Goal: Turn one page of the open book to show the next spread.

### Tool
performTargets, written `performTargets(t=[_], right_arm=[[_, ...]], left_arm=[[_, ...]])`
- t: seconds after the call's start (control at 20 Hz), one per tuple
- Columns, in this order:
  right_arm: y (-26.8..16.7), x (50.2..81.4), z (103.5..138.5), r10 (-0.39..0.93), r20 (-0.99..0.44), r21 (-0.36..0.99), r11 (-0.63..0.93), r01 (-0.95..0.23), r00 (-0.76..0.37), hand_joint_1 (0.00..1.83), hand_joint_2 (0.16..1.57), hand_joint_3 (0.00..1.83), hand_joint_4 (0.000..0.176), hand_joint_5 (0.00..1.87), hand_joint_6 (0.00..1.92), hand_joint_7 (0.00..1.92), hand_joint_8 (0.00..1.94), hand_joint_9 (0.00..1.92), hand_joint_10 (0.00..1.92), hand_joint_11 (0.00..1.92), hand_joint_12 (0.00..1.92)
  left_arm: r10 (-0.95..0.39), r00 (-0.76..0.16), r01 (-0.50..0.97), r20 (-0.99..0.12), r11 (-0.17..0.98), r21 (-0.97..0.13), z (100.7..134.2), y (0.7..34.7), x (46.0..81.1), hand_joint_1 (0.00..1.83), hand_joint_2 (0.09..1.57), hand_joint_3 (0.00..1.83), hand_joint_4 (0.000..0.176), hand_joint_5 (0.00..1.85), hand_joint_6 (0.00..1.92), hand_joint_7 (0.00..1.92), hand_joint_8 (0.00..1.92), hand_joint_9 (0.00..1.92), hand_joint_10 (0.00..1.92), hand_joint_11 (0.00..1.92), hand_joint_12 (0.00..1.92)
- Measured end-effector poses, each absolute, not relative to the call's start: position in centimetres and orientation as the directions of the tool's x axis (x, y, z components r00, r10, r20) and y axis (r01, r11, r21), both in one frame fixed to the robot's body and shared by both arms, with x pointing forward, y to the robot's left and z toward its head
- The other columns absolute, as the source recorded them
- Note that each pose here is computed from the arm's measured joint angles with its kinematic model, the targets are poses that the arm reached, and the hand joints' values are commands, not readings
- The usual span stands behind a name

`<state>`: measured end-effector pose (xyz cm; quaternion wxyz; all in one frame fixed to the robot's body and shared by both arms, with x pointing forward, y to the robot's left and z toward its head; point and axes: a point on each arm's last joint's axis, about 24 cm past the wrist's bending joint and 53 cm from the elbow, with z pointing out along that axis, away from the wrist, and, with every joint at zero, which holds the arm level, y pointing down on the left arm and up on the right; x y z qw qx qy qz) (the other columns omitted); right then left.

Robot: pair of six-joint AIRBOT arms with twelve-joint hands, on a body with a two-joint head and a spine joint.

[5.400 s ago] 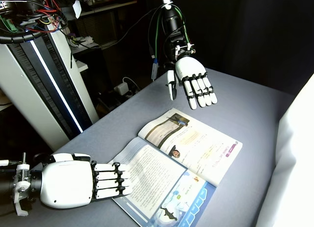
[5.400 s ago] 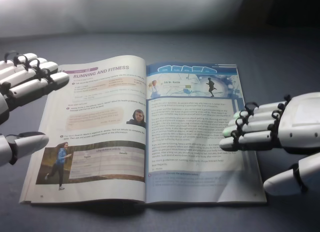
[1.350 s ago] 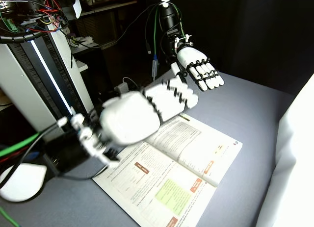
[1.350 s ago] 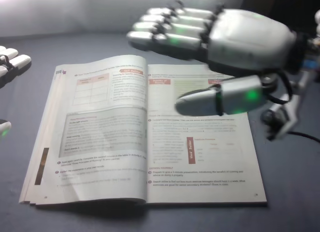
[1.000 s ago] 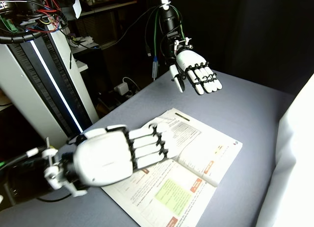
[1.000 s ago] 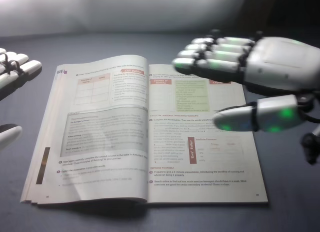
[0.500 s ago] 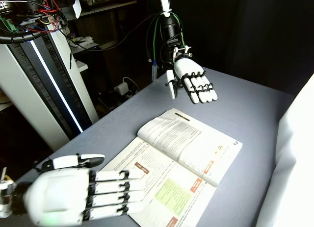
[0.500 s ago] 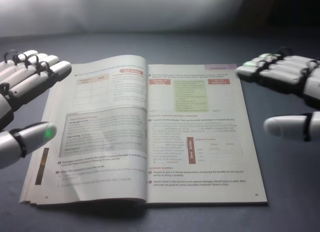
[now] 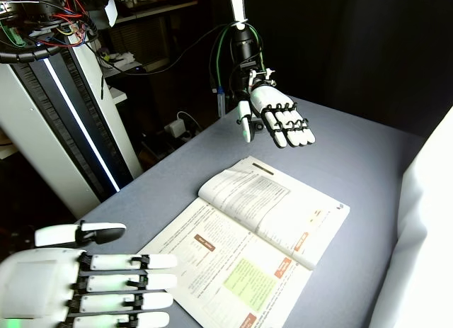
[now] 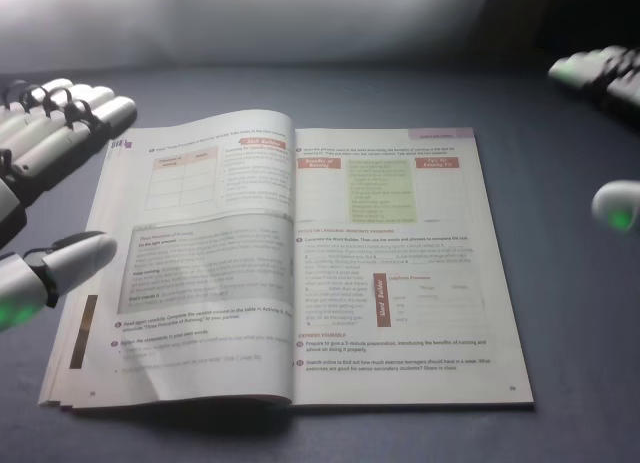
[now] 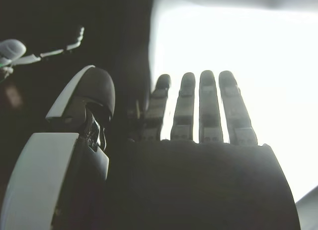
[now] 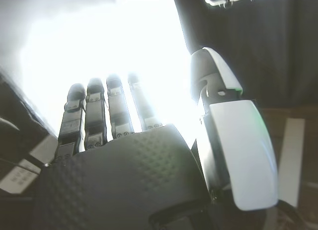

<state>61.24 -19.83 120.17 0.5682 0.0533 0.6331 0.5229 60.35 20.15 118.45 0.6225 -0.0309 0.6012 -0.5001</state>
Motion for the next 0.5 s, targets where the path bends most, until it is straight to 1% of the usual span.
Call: performTargets(t=[0.05, 0.1, 0.15, 0.2, 0.35, 0.4, 0.45, 0.5], right_arm=[[-20.3, 61.2, 120.6, 0.674, -0.659, 0.721, 0.443, -0.532, -0.333, 0.13, 1.3, 0.0, 0.0, 0.0, 0.0, 0.0, 0.0, 0.0, 0.0, 0.0, 0.0], [-20.8, 61.0, 121.4, 0.69, -0.656, 0.715, 0.437, -0.546, -0.307, 0.1, 1.28, 0.0, 0.0, 0.0, 0.0, 0.0, 0.0, 0.0, 0.0, 0.0, 0.0], [-21.0, 60.9, 121.8, 0.7, -0.65, 0.714, 0.431, -0.551, -0.295, 0.08, 1.26, 0.0, 0.0, 0.0, 0.0, 0.0, 0.0, 0.0, 0.0, 0.0, 0.0], [-21.0, 60.8, 122.1, 0.705, -0.649, 0.71, 0.425, -0.561, -0.287, 0.08, 1.26, 0.0, 0.0, 0.0, 0.0, 0.0, 0.0, 0.0, 0.0, 0.0, 0.0], [-21.2, 60.5, 123.1, 0.723, -0.638, 0.702, 0.407, -0.584, -0.263, 0.17, 1.25, 0.0, 0.0, 0.0, 0.0, 0.0, 0.0, 0.0, 0.0, 0.0, 0.0], [-21.5, 60.5, 123.4, 0.734, -0.632, 0.701, 0.402, -0.589, -0.251, 0.18, 1.24, 0.0, 0.035, 0.0, 0.0, 0.0, 0.0, 0.0, 0.0, 0.0, 0.0], [-21.7, 60.4, 124.0, 0.745, -0.624, 0.697, 0.396, -0.598, -0.236, 0.21, 1.22, 0.0, 0.071, 0.0, 0.0, 0.0, 0.0, 0.0, 0.0, 0.0, 0.0], [-21.9, 60.4, 124.4, 0.75, -0.622, 0.692, 0.392, -0.606, -0.225, 0.22, 1.21, 0.0, 0.055, 0.0, 0.0, 0.0, 0.0, 0.0, 0.0, 0.0, 0.0]], left_arm=[[-0.665, -0.22, 0.582, -0.713, 0.497, -0.643, 118.4, 20.2, 60.4, 0.11, 1.39, 0.0, 0.01, 0.0, 0.0, 0.0, 0.0, 0.0, 0.0, 0.0, 0.0], [-0.667, -0.218, 0.582, -0.713, 0.497, -0.643, 118.5, 20.3, 60.4, 0.06, 1.36, 0.0, 0.026, 0.0, 0.0, 0.0, 0.0, 0.0, 0.0, 0.0, 0.0], [-0.668, -0.215, 0.584, -0.712, 0.496, -0.643, 118.6, 20.3, 60.4, 0.06, 1.35, 0.0, 0.013, 0.0, 0.0, 0.0, 0.0, 0.0, 0.0, 0.0, 0.0], [-0.672, -0.21, 0.588, -0.71, 0.494, -0.641, 118.8, 20.3, 60.4, 0.03, 1.34, 0.0, 0.0, 0.0, 0.0, 0.0, 0.0, 0.0, 0.0, 0.0, 0.0], [-0.692, -0.18, 0.596, -0.699, 0.489, -0.638, 119.5, 20.9, 60.4, 0.02, 1.32, 0.0, 0.001, 0.0, 0.0, 0.0, 0.0, 0.0, 0.0, 0.0, 0.0], [-0.699, -0.171, 0.594, -0.695, 0.489, -0.638, 119.6, 21.2, 60.4, 0.07, 1.3, 0.0, 0.029, 0.0, 0.0, 0.0, 0.0, 0.0, 0.0, 0.0, 0.0], [-0.704, -0.162, 0.593, -0.692, 0.491, -0.638, 119.7, 21.4, 60.4, 0.22, 1.29, 0.0, 0.056, 0.0, 0.0, 0.0, 0.0, 0.0, 0.0, 0.0, 0.0], [-0.707, -0.157, 0.596, -0.69, 0.489, -0.637, 119.9, 21.5, 60.4, 0.34, 1.28, 0.0, 0.08, 0.0, 0.0, 0.0, 0.0, 0.0, 0.0, 0.0, 0.0]])
